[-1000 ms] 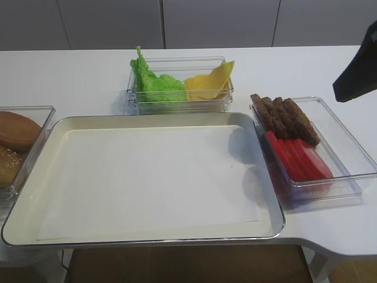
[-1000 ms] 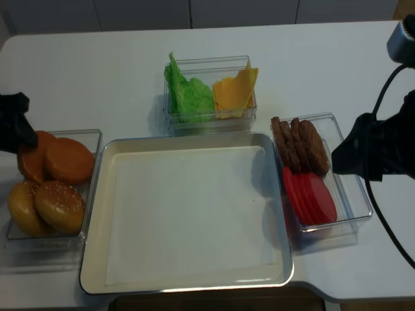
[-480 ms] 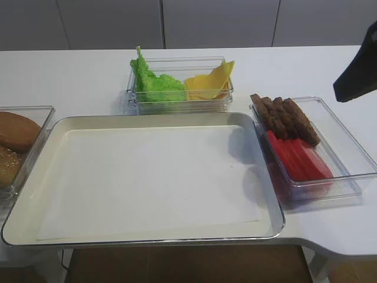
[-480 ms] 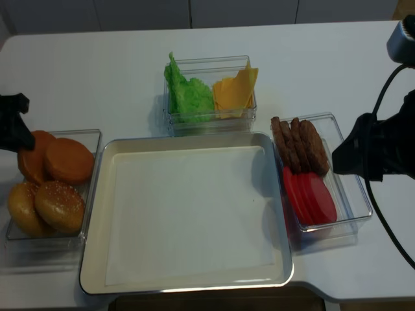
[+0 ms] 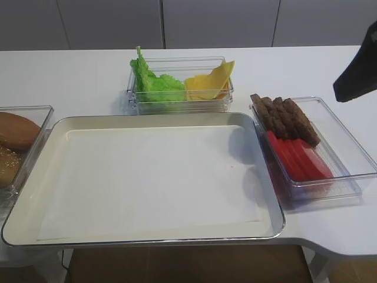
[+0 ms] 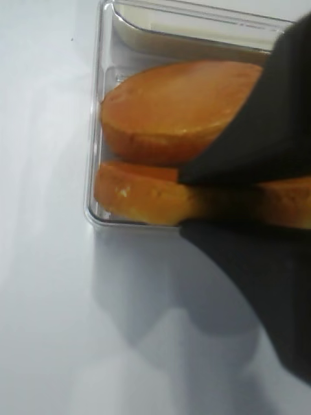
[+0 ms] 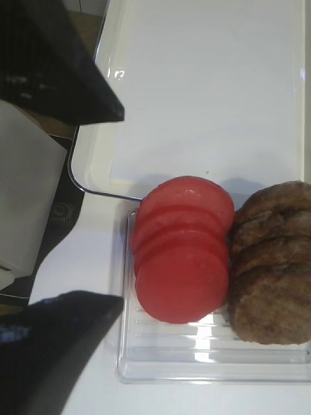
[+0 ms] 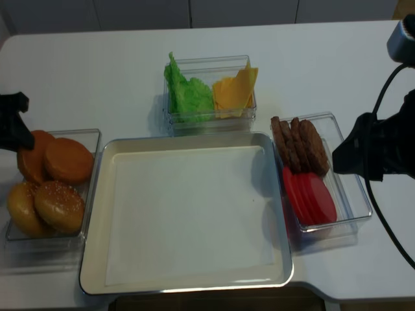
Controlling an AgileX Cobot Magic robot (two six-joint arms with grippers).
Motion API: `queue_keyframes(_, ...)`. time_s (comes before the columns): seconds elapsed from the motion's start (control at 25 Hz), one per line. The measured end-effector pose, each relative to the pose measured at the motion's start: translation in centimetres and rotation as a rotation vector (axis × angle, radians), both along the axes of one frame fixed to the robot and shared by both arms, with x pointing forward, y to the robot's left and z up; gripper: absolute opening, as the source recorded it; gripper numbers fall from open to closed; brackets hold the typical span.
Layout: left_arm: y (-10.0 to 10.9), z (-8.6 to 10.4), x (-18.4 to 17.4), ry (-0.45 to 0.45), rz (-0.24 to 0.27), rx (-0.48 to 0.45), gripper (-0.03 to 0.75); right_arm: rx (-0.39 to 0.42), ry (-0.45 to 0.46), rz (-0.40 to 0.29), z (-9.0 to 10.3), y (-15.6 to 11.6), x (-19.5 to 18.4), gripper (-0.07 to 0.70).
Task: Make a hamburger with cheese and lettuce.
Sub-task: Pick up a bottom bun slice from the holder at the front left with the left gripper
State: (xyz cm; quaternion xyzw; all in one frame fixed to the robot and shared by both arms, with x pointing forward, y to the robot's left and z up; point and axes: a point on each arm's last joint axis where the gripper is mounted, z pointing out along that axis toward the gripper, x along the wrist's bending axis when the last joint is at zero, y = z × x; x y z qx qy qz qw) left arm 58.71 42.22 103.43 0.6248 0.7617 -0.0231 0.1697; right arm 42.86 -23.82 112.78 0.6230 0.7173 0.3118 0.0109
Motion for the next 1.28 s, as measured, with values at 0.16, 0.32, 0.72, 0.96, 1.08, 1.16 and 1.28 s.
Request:
queue_keyframes(0.16, -0.5, 0.9, -0.2, -0.02, -0.016, 0.018, 0.115, -0.002, -0.002, 0.005, 0.0, 0.0, 0.0, 0.624)
queue_keyframes(0.32, -1.4, 1.1, -0.1, -0.015, -0.055, 0.049, 0.115, -0.002, -0.002, 0.005, 0.0, 0.0, 0.0, 0.61)
queue_keyframes(0.72, -1.1, 2.8, 0.6, -0.049, -0.067, 0.13, 0.113, -0.002, -0.007, 0.004, 0.0, 0.0, 0.0, 0.594)
queue_keyframes(0.96, -0.9, 3.3, 0.6, -0.054, -0.07, 0.16, 0.112, -0.002, -0.007, 0.004, 0.0, 0.0, 0.0, 0.593)
queue_keyframes(1.08, -0.8, 3.9, 0.5, -0.068, -0.07, 0.176, 0.112, -0.002, -0.007, 0.004, 0.0, 0.0, 0.0, 0.593)
queue_keyframes(1.16, -0.9, 4.6, 0.3, -0.085, -0.069, 0.184, 0.112, -0.002, -0.007, 0.006, 0.0, 0.0, 0.0, 0.594)
queue_keyframes(1.28, -1.0, 5.4, -0.1, -0.104, -0.069, 0.198, 0.112, -0.003, -0.005, 0.006, 0.0, 0.0, 0.1, 0.59)
